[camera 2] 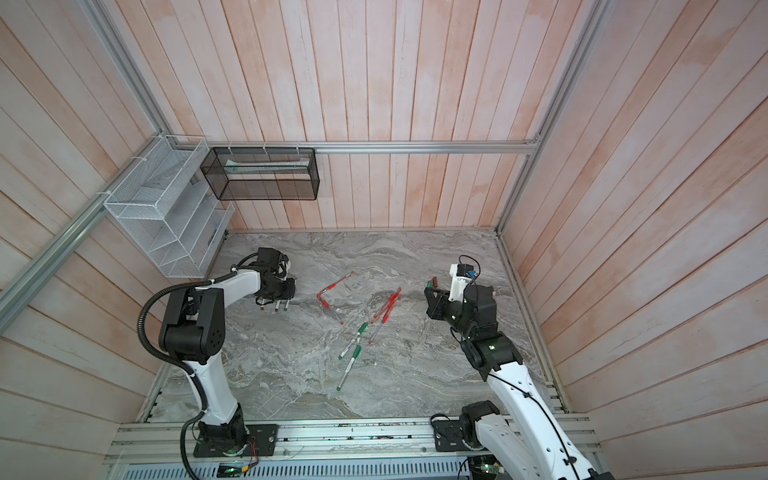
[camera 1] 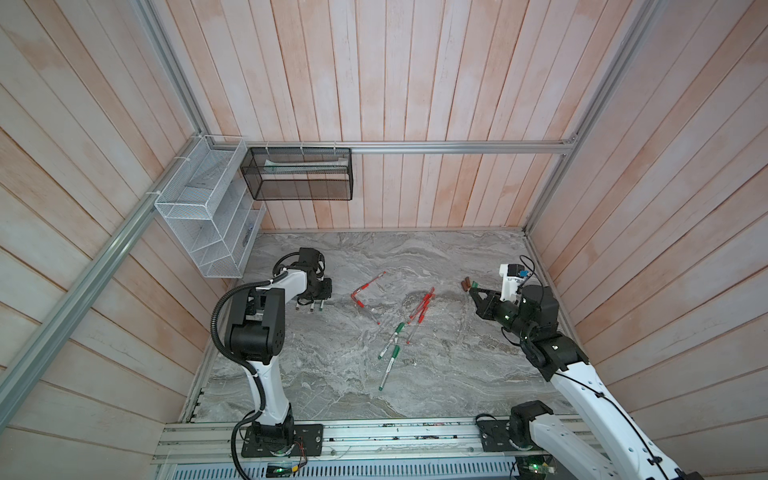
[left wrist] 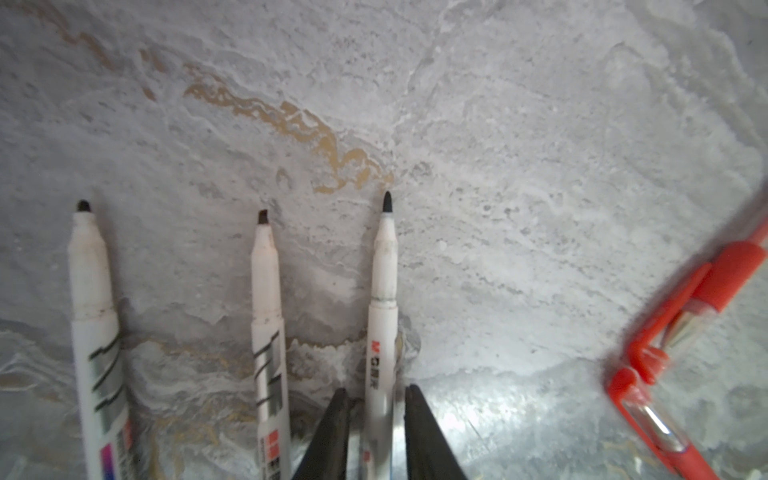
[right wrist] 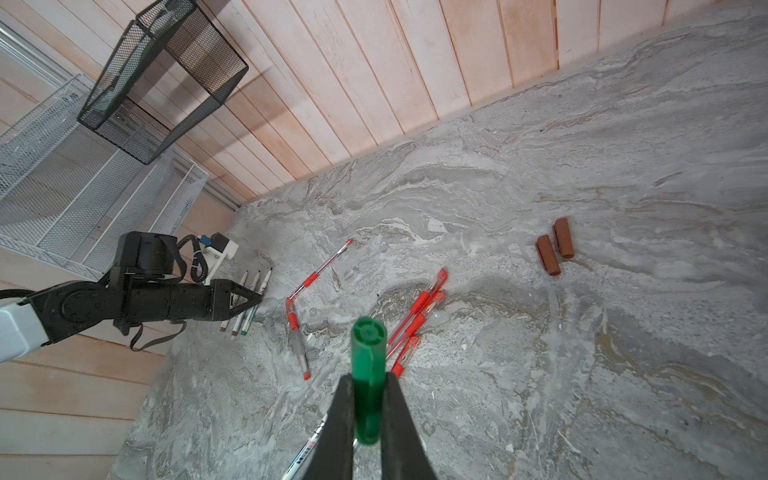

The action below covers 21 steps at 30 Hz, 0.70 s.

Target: Open the pen caps

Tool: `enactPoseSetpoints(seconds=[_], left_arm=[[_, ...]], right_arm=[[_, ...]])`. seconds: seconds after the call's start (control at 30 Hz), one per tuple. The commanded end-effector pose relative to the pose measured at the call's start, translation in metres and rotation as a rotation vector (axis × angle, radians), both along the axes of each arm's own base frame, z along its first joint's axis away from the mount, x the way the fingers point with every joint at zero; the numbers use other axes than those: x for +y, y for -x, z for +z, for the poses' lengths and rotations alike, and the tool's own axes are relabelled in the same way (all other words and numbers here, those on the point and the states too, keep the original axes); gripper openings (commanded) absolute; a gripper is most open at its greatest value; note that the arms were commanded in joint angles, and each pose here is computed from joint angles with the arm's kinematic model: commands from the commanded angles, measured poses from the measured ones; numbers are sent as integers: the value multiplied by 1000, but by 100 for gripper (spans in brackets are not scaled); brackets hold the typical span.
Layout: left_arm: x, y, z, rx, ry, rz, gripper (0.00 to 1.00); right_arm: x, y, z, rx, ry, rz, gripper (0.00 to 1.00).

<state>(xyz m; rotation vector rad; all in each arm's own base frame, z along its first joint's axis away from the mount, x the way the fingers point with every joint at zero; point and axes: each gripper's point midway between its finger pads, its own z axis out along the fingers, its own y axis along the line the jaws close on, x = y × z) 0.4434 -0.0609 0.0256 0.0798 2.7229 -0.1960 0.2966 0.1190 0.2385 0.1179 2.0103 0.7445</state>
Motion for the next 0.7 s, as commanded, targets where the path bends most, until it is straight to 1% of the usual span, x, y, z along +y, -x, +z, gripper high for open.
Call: enactPoseSetpoints(seconds=[0.0, 0.2, 0.33, 0.4, 0.47, 0.53, 0.67], left_arm=[[-2, 13, 8, 23, 32, 24, 32], [-7, 14, 54, -88, 63, 16, 43], [-16, 23, 85, -182, 118, -15, 56], [-16, 28, 100, -238, 116, -35, 62], [-14, 32, 112, -283, 110, -31, 73], [-17, 40, 126, -343, 108, -81, 80], [-21, 58, 142, -425, 126, -145, 92]], right_arm=[[-1, -2, 4, 14, 26, 15, 0], [-11, -19, -8, 118, 105, 9, 0], [-29, -35, -17, 168, 119, -24, 0], [-39, -43, -22, 199, 119, -39, 0], [-47, -50, -26, 218, 135, -48, 0], [-57, -59, -34, 243, 158, -66, 0], [-75, -77, -51, 319, 162, -78, 0]])
